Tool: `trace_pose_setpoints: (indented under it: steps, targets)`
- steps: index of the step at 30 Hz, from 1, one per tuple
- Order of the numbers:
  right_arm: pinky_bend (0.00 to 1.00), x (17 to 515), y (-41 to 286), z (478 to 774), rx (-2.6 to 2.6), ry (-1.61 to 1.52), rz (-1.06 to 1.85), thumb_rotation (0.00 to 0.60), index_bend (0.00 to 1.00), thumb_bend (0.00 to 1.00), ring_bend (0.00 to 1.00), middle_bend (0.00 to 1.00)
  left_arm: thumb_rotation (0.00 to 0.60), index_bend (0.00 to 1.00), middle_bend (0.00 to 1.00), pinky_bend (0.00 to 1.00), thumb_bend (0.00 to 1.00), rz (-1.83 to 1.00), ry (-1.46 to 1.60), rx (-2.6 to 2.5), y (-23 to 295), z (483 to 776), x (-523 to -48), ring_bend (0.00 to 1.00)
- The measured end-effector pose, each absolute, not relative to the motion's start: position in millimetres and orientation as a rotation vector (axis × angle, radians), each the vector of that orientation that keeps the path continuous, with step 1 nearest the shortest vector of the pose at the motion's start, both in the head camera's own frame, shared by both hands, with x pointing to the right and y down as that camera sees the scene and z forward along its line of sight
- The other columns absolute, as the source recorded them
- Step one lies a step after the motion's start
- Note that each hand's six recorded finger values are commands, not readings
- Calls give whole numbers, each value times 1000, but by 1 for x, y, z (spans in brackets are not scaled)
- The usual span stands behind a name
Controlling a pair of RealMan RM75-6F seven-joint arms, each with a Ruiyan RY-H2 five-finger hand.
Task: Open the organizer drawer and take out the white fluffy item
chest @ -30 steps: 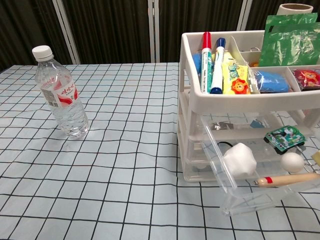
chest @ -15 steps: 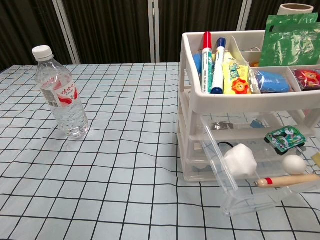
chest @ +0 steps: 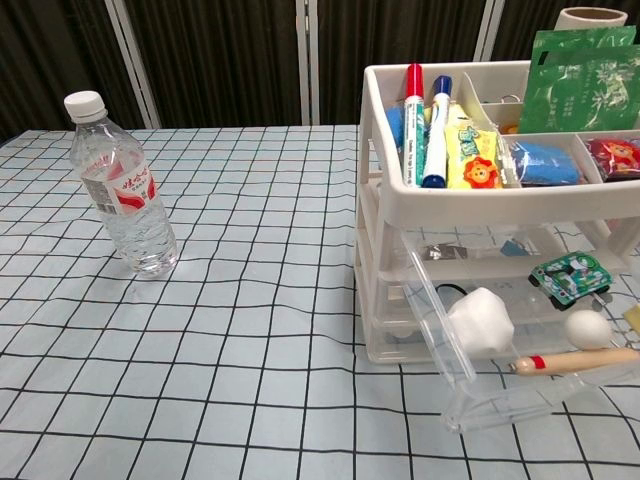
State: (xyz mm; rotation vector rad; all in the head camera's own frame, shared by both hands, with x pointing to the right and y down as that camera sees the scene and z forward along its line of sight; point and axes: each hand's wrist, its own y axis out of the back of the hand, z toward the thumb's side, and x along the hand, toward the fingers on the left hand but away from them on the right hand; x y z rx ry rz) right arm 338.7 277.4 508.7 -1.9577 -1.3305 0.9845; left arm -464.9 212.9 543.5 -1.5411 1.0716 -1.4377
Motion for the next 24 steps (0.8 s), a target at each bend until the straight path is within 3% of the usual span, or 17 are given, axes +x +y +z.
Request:
trace_pose_setpoints:
  steps: [8,13,24]
  targets:
    - [810,340,261,501,-1975,-1277,995,600,270,330,949,933,600,0,0,0,122,-1405,1092,-1554,211,534,-465,0]
    - [810,330,257,501,-2001,-1211,1019,600,320,328,949,933,600,0,0,0,121,-1400,1088,-1557,210,529,-465,0]
    - [810,287,252,499,-2083,-1020,1032,600,380,322,954,955,600,0,0,0,122,-1398,1107,-1558,208,525,-468,0]
